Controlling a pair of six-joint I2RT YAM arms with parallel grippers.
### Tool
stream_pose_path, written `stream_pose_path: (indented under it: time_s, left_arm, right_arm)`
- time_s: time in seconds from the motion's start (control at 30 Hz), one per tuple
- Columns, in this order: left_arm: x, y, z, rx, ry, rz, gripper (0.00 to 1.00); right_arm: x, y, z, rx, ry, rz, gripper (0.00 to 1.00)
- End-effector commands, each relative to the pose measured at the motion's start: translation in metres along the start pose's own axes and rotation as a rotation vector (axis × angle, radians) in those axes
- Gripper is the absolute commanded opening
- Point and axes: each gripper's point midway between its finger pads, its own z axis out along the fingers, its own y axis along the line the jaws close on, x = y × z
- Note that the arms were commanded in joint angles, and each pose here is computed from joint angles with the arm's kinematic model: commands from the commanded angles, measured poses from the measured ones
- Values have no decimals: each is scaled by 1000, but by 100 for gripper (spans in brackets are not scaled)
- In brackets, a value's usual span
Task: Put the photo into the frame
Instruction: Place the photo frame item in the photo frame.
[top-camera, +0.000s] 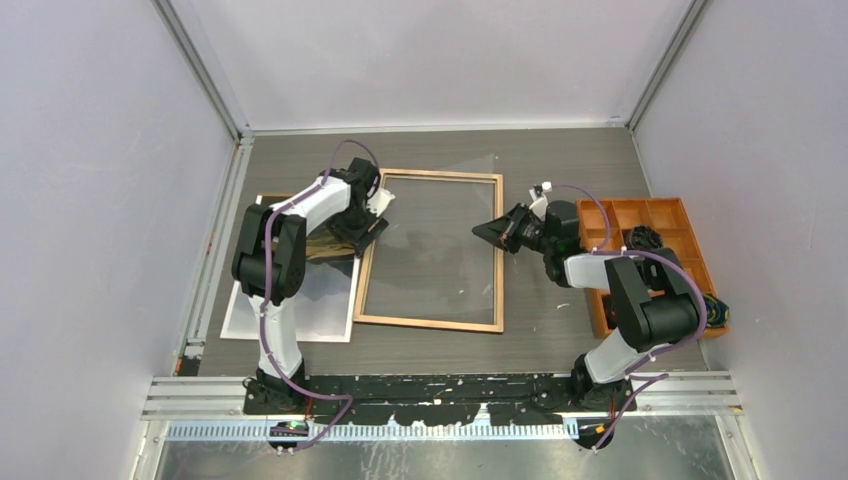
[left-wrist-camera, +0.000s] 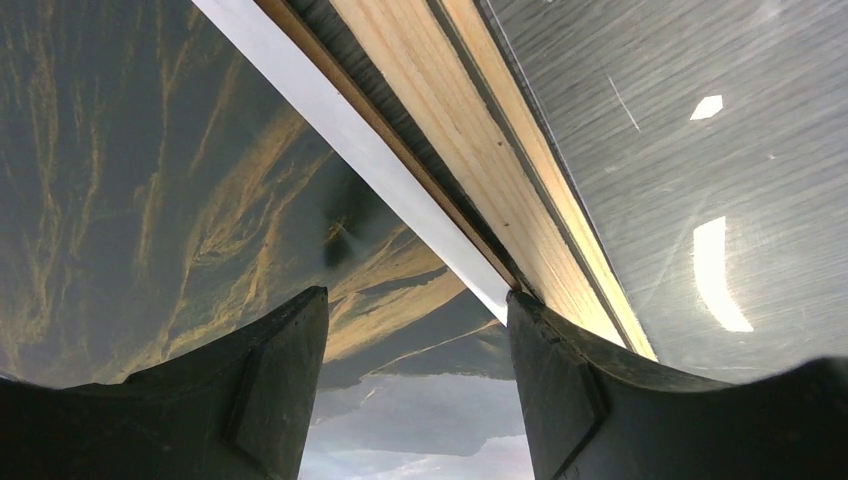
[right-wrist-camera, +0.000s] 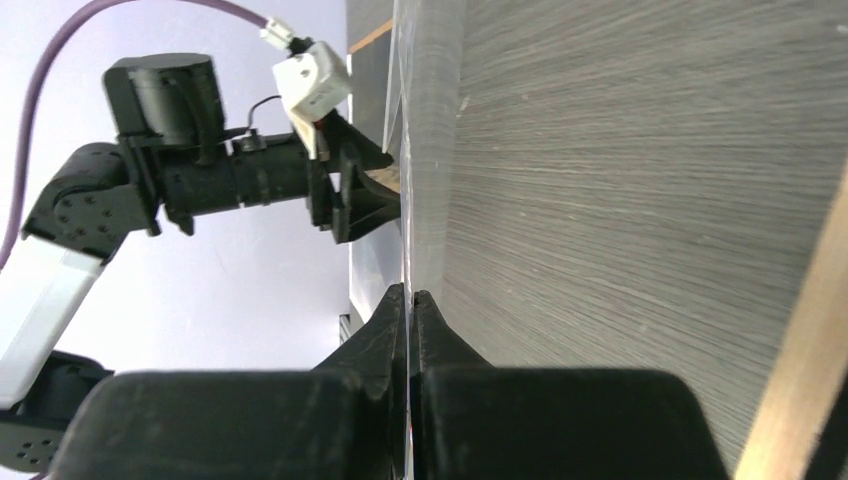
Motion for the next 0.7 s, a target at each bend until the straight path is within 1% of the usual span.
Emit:
stream_pose_path:
  time_s: [0.0,0.4,0.67]
  left_arm:
    - [-12,-2,-13,10,-60,8,68]
    - [-11,-2,-16,11,-65,11,67]
    - [-11,-1,-19,20,-74,3,67]
  right_arm:
    - [6,58,2,-195,30,-99,1]
    - [-6,91,0,-319,2,-59,1]
    - [-3,75,8,-292,14,-21,1]
